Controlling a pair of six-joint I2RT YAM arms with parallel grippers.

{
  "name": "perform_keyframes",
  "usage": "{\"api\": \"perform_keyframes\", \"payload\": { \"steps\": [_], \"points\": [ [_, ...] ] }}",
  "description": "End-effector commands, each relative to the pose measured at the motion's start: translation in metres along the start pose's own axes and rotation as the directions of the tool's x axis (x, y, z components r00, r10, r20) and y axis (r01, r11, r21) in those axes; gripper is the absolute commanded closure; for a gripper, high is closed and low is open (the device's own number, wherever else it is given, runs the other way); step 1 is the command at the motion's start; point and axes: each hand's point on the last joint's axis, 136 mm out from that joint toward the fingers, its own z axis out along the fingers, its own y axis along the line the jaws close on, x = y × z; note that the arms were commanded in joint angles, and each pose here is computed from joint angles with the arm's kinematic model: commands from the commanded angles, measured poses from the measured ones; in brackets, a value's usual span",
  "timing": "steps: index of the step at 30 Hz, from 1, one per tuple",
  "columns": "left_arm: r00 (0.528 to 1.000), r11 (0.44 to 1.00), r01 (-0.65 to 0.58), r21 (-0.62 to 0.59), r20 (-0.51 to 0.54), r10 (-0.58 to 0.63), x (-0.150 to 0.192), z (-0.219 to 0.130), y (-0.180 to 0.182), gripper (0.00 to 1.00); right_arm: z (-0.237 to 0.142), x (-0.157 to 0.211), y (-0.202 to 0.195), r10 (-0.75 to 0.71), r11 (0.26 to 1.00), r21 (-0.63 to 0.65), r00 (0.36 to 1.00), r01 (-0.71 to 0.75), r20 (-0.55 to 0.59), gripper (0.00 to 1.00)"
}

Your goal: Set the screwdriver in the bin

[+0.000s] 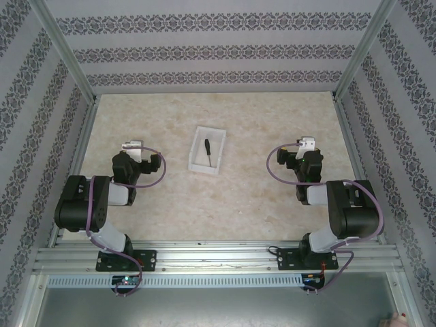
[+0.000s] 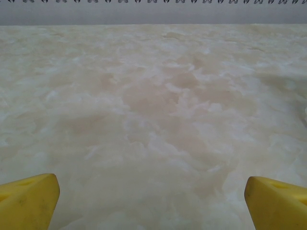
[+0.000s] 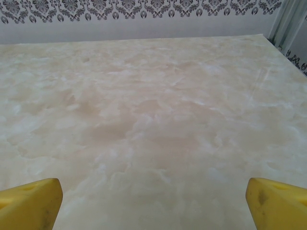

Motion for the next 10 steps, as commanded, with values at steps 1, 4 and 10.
{"api": "perform_keyframes", "payload": {
  "steps": [1, 4, 10],
  "points": [
    [1.0, 1.0, -0.017, 0.014, 0.012, 0.017, -0.0062, -0.0008, -0.0018, 0.01, 0.002, -0.0118, 0.0078, -0.014, 0.999, -0.029, 0.999, 0.015, 0.039, 0.02],
    [1.0, 1.0, -0.017, 0.013, 0.011, 0.017, -0.006, -0.0009, -0.0018, 0.01, 0.0026, -0.0114, 0.008, -0.012, 0.999, -0.031, 0.999, 0.013, 0.036, 0.02],
    [1.0, 1.0, -0.017, 0.013, 0.011, 0.017, -0.006, -0.0008, -0.0018, 0.01, 0.0019, -0.0118, 0.0087, -0.011, 0.999, -0.037, 0.999, 0.013, 0.039, 0.02]
  ]
}}
